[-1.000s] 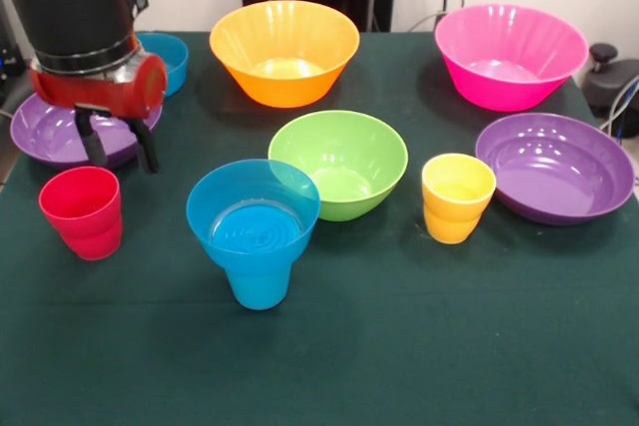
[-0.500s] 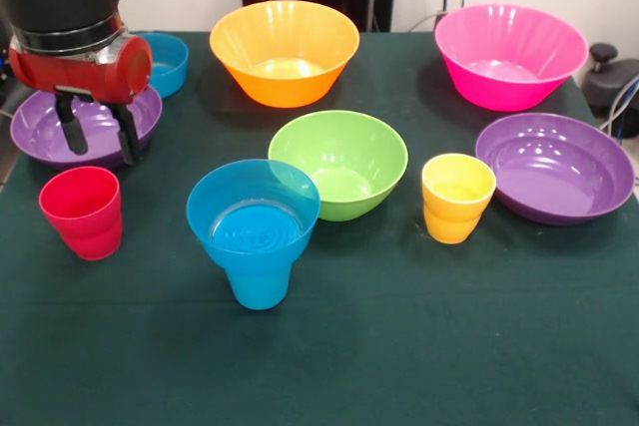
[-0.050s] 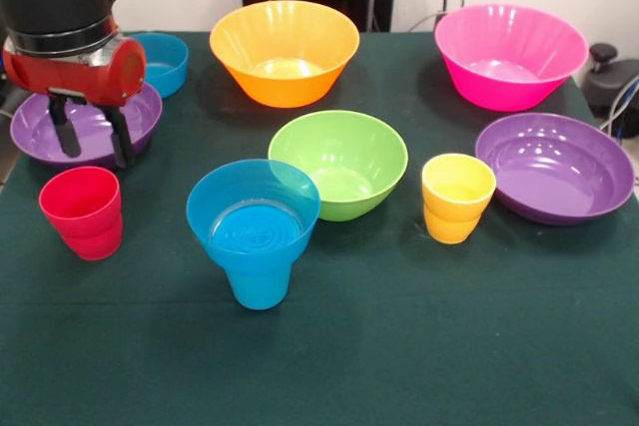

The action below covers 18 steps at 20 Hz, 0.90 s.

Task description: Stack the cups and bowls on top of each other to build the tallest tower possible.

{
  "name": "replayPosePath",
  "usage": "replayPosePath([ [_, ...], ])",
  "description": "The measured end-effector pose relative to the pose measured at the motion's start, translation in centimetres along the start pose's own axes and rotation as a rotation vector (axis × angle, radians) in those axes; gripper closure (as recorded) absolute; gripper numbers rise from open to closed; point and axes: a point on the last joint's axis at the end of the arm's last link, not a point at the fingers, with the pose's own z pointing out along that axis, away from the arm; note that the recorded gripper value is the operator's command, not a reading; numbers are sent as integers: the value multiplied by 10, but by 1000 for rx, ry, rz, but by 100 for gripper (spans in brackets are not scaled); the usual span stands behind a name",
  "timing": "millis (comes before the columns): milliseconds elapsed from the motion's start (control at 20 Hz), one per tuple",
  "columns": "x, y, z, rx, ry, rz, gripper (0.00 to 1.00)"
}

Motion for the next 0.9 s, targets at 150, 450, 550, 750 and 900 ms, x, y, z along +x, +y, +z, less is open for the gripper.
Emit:
replayPosePath([
  [150, -1, -8, 5, 0, -27, 3, 0],
  [450, -2, -29, 16, 1, -82, 12, 0],
  [550, -2, -33, 18, 0, -88, 16, 0],
  [750, 0, -43, 25, -9, -104, 30, 0],
  [900, 7, -46, 33, -19, -99, 35, 0],
])
